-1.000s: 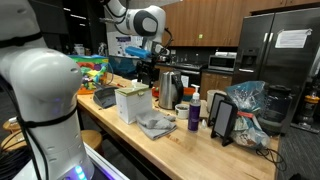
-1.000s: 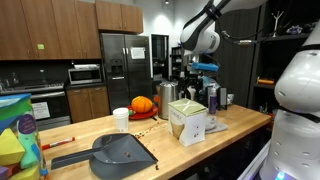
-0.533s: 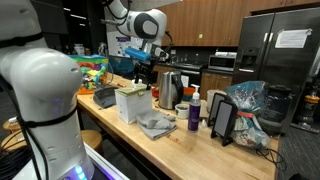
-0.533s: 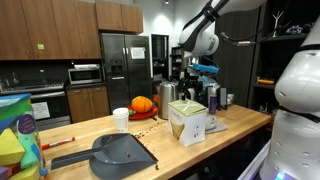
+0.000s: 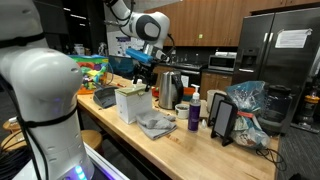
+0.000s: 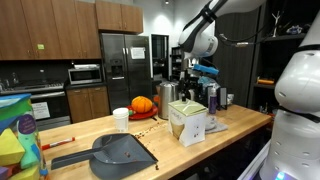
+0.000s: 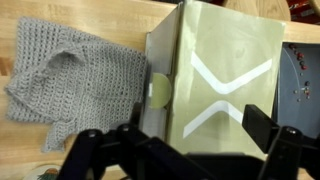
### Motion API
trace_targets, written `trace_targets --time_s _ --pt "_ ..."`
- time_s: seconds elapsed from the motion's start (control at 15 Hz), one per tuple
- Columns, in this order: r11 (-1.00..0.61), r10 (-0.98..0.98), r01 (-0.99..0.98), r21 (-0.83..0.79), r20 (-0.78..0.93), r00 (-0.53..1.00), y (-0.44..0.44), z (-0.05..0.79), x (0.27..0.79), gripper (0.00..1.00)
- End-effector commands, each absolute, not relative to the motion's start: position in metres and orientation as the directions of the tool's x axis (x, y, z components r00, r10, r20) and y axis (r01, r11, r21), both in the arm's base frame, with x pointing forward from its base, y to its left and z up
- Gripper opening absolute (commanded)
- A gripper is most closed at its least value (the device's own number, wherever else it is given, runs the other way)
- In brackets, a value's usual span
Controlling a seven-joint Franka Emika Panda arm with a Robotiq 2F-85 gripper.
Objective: Lift open the lid of the white box
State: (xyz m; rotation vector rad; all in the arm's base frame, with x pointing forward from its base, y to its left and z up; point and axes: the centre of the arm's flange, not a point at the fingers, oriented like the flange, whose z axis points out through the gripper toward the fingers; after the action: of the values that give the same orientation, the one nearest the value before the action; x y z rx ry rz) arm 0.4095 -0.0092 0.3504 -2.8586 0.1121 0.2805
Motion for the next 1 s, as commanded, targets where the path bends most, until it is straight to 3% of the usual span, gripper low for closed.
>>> trace_targets --time_s 0.0,0.93 --pt "-0.946 -0.034 -0.099 -0.309 -0.208 0.978 -0.0161 0.3533 0.4149 1.0" --pt "-0.911 -0.04 -0.145 -0.387 -0.267 0.963 -0.0205 0.3481 0.418 1.0"
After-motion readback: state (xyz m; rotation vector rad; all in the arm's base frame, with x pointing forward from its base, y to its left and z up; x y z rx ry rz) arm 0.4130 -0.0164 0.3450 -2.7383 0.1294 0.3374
